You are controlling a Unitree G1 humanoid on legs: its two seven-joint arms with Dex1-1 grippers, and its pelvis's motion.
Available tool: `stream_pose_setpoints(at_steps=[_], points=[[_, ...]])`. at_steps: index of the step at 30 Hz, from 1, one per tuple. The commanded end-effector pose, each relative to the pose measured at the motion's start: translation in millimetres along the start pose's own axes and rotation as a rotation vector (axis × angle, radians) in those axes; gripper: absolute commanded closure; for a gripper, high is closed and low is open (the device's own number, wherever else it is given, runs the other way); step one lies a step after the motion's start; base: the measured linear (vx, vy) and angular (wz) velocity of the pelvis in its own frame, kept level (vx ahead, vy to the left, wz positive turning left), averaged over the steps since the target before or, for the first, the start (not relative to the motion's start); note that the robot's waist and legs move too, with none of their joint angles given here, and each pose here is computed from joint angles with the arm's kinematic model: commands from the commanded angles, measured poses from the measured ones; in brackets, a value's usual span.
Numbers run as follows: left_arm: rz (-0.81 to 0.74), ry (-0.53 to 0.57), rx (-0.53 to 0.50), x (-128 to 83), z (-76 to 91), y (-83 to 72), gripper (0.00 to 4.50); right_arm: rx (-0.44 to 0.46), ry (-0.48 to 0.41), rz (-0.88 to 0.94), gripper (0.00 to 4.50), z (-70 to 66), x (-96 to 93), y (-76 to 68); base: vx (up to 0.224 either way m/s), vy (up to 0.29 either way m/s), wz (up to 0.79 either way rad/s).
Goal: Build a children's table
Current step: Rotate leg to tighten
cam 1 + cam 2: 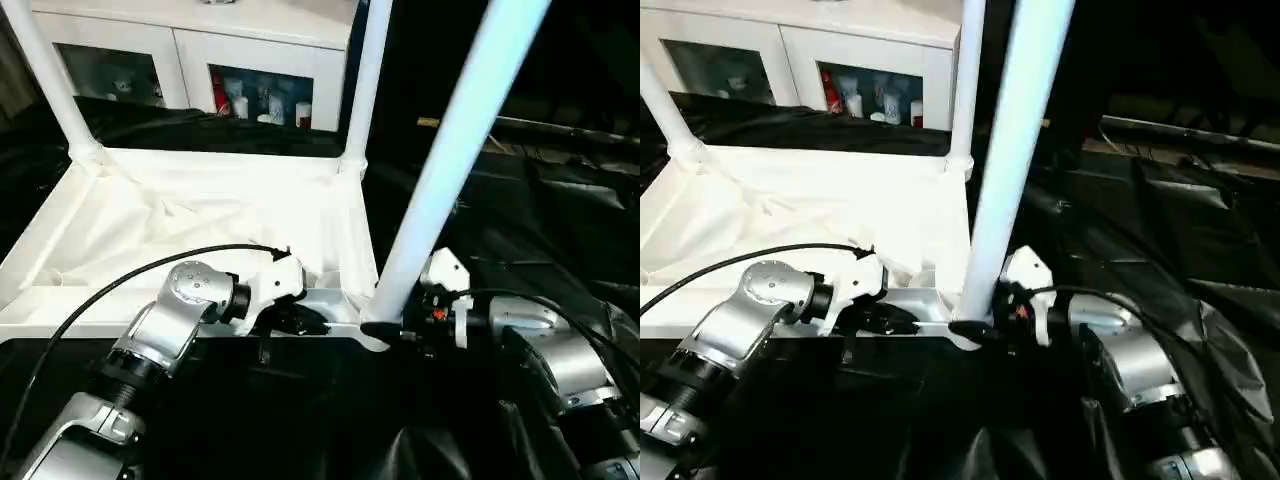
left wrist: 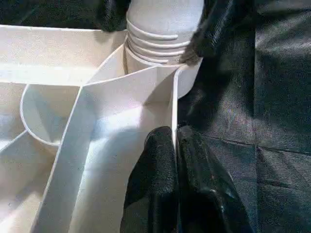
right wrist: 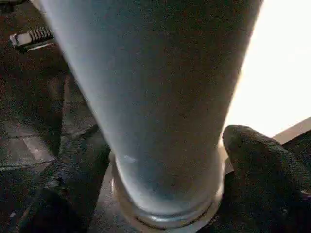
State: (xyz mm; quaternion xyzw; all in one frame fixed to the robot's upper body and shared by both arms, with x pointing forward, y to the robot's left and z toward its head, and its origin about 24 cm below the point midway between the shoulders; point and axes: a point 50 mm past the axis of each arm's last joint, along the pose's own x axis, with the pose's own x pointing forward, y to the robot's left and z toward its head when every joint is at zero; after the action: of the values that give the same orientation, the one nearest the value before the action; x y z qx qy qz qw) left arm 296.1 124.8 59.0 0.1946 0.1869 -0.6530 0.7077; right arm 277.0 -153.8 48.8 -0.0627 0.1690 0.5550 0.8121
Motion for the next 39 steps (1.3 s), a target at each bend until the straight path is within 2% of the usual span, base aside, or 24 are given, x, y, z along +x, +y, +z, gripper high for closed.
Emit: stream_pose_setpoints(at_steps=[1, 10, 18, 20, 21, 23, 26, 28, 29, 30, 32, 35, 37, 39], points=[[-0.035, -0.031, 0.009, 3, 3.1, -3.2, 4.50, -0.030, 0.008, 0.009, 0.94, 5.5, -1.9, -0.2, 0.000, 0.000, 0.00], [-0.003, -0.039, 0.006, 2, 4.4, -0.7, 4.50, -0.025, -0.002, 0.018, 1.65, 9.0, 1.5, -0.3, 0.000, 0.000, 0.00], [0.086, -0.031, -0.034, 5, -1.8, 3.0, 4.50, 0.028, -0.052, -0.053, 1.72, 5.2, 12.3, -0.4, 0.000, 0.000, 0.00], [0.198, -0.025, -0.075, 19, -0.4, 10.7, 4.50, 0.078, -0.088, -0.215, 1.73, 1.4, 24.3, -7.6, 0.000, 0.000, 0.00], [0.198, -0.025, -0.075, 19, -0.4, 10.7, 4.50, 0.078, -0.088, -0.215, 1.73, 1.4, 24.3, -7.6, 0.000, 0.000, 0.00], [0.290, -0.016, -0.115, 35, 3.7, 16.7, 4.50, 0.146, -0.121, -0.375, 1.73, -0.6, 37.9, -14.3, 0.000, 0.000, 0.00], [0.315, -0.015, -0.129, 42, 6.4, 18.4, 4.50, 0.179, -0.133, -0.442, 1.73, -0.3, 43.4, -17.2, 0.000, 0.000, 0.00], [0.350, -0.020, -0.154, 62, 16.9, 20.7, 4.50, 0.261, -0.148, -0.617, 1.73, 2.1, 57.1, -24.6, 0.000, 0.000, 0.00], [0.350, -0.020, -0.154, 62, 16.9, 20.7, 4.50, 0.261, -0.148, -0.617, 1.73, 2.1, 57.1, -24.6, 0.000, 0.000, 0.00], [0.367, -0.007, -0.153, 80, 26.6, 21.0, 4.50, 0.300, -0.145, -0.715, 1.73, 6.6, 70.9, -26.8, 0.000, 0.000, 0.00], [0.370, -0.003, -0.150, 84, 28.7, 20.9, 4.50, 0.306, -0.144, -0.731, 1.73, 8.1, 74.2, -26.8, 0.000, 0.000, 0.00], [0.374, 0.013, -0.125, 92, 34.2, 21.1, 4.50, 0.288, -0.171, -0.720, 1.73, 17.7, 85.1, -24.4, 0.000, 0.000, 0.00], [0.375, 0.013, -0.121, 93, 35.1, 21.4, 4.50, 0.283, -0.183, -0.713, 1.18, 20.2, 87.1, -24.1, 0.000, 0.000, 0.00], [0.372, 0.014, -0.121, 91, 33.6, 21.4, 4.50, 0.292, -0.211, -0.690, 1.01, 22.6, 86.6, -23.7, 0.000, 0.000, 0.00]])
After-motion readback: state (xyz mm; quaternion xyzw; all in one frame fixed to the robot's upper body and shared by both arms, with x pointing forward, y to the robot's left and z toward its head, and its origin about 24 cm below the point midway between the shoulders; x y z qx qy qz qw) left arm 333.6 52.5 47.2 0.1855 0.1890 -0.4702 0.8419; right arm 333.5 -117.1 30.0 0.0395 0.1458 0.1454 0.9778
